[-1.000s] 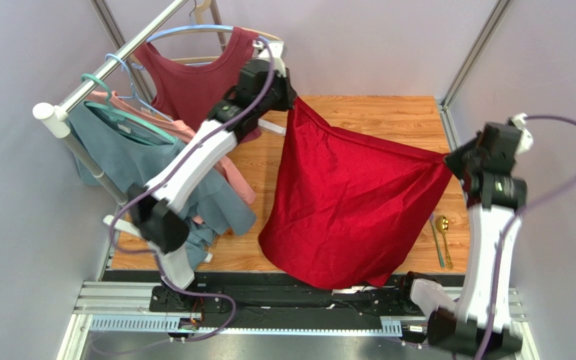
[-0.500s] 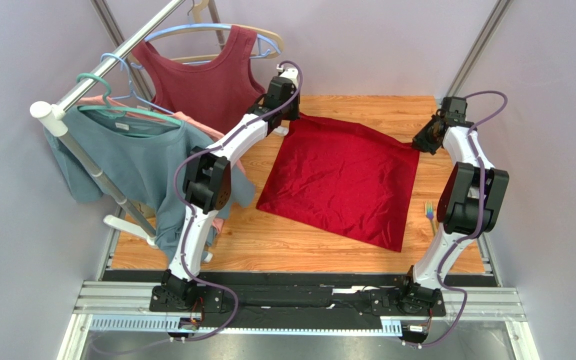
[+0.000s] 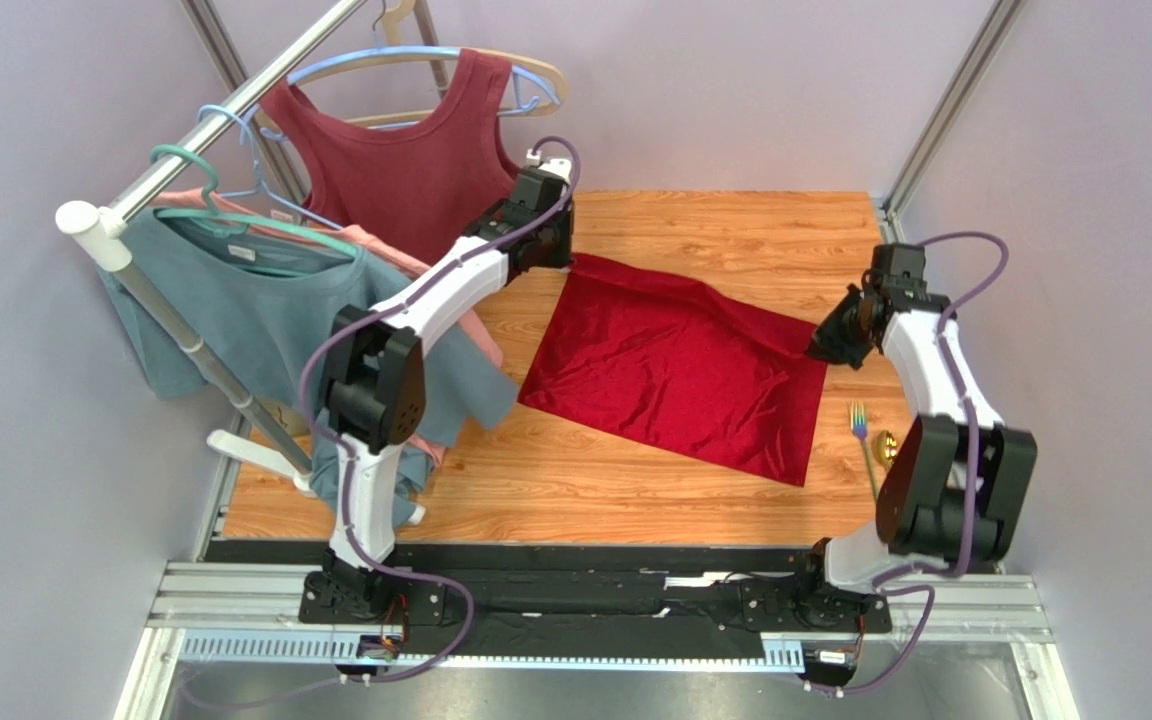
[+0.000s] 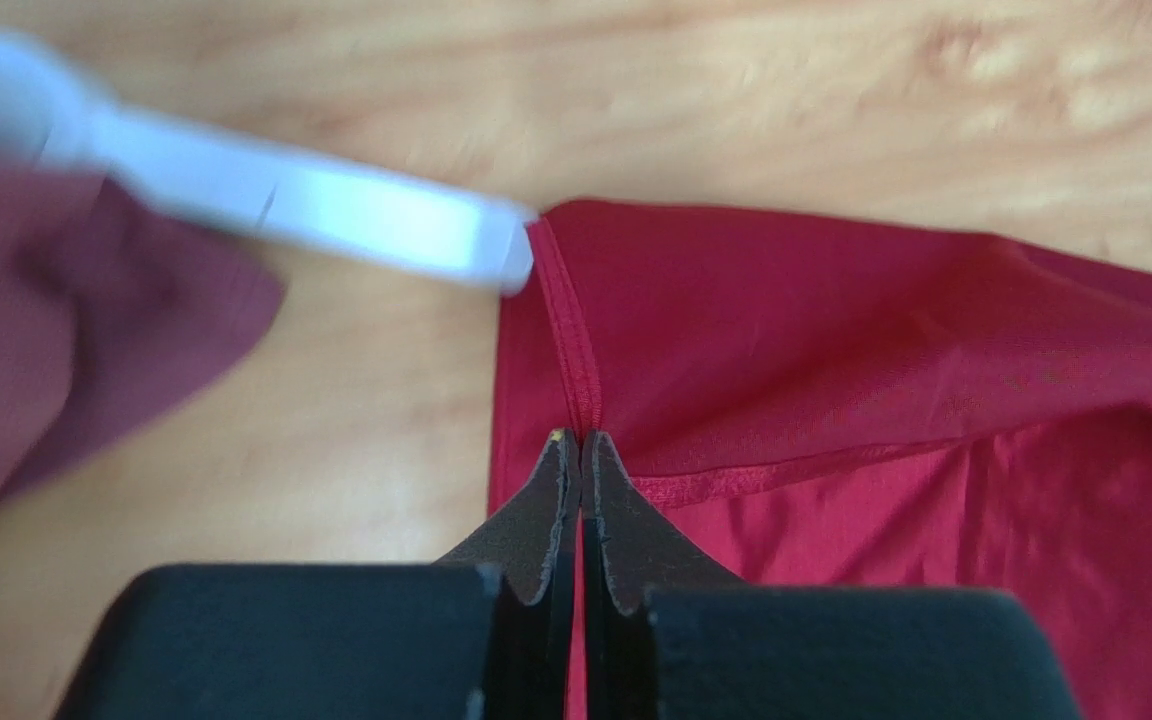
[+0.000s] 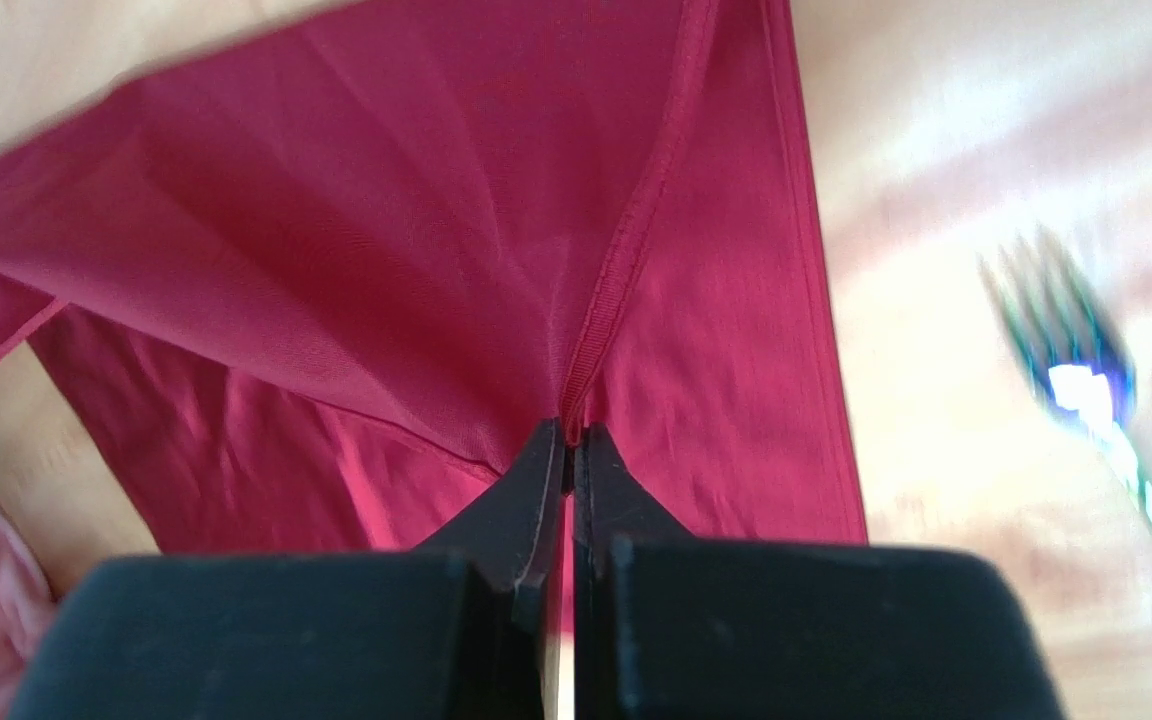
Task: Fold the napkin into a case and place the utensils inside
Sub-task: Fold and flatten the napkin at the center of the board.
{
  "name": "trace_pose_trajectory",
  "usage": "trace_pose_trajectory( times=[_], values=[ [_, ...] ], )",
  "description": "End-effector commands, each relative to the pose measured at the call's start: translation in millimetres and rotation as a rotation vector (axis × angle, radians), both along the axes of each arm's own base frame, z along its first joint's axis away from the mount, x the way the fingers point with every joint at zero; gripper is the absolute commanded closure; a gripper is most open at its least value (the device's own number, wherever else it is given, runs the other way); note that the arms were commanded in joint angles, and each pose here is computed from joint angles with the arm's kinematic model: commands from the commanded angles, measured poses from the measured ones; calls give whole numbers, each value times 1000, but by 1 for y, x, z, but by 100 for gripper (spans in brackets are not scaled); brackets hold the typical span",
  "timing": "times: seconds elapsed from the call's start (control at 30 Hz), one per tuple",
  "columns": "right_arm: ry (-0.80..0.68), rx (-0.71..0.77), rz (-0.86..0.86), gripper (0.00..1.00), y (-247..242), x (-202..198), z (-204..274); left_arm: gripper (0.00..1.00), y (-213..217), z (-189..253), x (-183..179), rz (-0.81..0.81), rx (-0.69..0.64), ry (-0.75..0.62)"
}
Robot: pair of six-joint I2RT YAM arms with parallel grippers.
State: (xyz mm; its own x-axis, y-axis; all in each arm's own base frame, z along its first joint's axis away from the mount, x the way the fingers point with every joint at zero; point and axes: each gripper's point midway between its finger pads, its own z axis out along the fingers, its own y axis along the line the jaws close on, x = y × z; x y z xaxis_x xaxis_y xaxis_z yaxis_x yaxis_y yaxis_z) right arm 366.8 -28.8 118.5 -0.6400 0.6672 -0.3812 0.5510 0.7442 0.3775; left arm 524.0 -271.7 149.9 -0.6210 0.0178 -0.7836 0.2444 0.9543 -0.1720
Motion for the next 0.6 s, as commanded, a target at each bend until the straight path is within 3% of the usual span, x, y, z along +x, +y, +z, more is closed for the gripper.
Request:
trace_pose_trajectory(
  times=[0.0, 0.27, 0.57],
  values=[
    [33, -3, -20, 100, 8, -49, 7, 100, 33, 27, -48, 67, 1, 59],
    [121, -49, -9, 100, 10, -108, -17, 100, 60, -3, -105, 67, 73, 220],
    [174, -46, 8, 100, 11, -114, -40, 100, 59, -48, -137, 35, 61, 355]
  ],
)
